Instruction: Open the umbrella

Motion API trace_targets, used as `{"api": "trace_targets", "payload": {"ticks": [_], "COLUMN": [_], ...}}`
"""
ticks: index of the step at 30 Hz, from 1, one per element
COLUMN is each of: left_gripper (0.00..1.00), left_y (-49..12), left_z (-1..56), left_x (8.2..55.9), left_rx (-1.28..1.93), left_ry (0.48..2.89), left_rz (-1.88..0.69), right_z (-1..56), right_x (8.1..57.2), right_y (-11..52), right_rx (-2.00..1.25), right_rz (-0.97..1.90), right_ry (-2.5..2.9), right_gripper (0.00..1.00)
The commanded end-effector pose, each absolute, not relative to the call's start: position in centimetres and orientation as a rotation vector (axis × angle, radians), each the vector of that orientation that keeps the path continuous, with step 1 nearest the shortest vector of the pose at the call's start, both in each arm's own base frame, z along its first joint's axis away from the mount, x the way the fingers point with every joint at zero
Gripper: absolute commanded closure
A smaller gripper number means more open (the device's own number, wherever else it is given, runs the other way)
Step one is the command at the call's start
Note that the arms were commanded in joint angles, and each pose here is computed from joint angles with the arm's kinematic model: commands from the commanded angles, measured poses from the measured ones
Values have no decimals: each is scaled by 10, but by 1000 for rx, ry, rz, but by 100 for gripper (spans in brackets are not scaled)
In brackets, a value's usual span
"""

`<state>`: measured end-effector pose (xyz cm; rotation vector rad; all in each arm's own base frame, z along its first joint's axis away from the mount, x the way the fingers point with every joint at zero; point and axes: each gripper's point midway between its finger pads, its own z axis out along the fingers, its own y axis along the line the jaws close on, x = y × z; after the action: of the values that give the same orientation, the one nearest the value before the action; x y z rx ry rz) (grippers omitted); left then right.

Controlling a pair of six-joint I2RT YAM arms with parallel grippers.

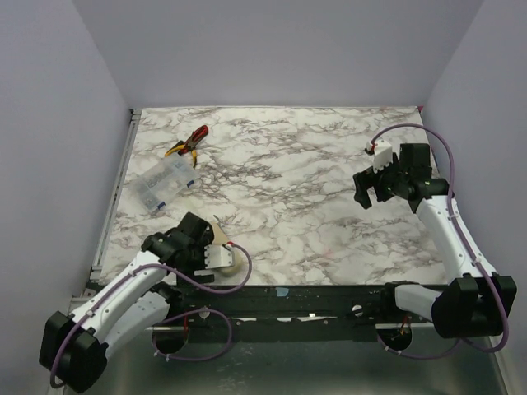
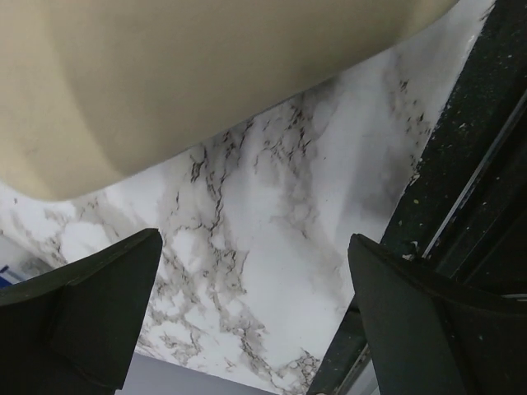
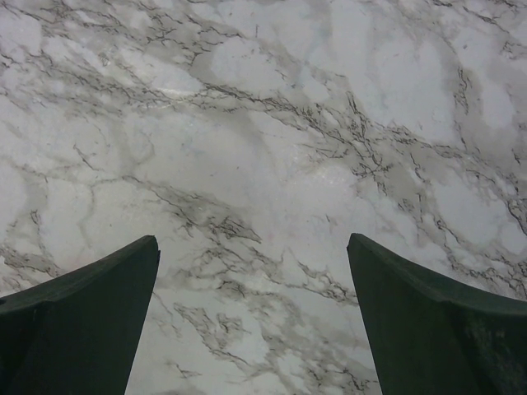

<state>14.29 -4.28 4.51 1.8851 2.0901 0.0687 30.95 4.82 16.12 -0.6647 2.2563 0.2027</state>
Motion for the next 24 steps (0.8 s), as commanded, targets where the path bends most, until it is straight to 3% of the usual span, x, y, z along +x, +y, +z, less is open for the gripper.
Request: {"api": "trace_targets", "payload": {"ticks": [1,14,24], "left_gripper": [1,11,14], "left_y": [-60,-150,-234], "left_z": [36,62,66], "left_x": [149,208,270], "left_rx": [1931,1340,1087], "left_ry": [2063,2388,2452], "left_rz": [99,-79,-229], "right_z": [174,181,179], "right_x": [309,303,303], "right_y": [39,29,33], "right_rx": [-639,-576,-600], "right_rz": [134,69,99], "right_ry": [2249,2247,2253], "right_gripper": [0,0,0]}}
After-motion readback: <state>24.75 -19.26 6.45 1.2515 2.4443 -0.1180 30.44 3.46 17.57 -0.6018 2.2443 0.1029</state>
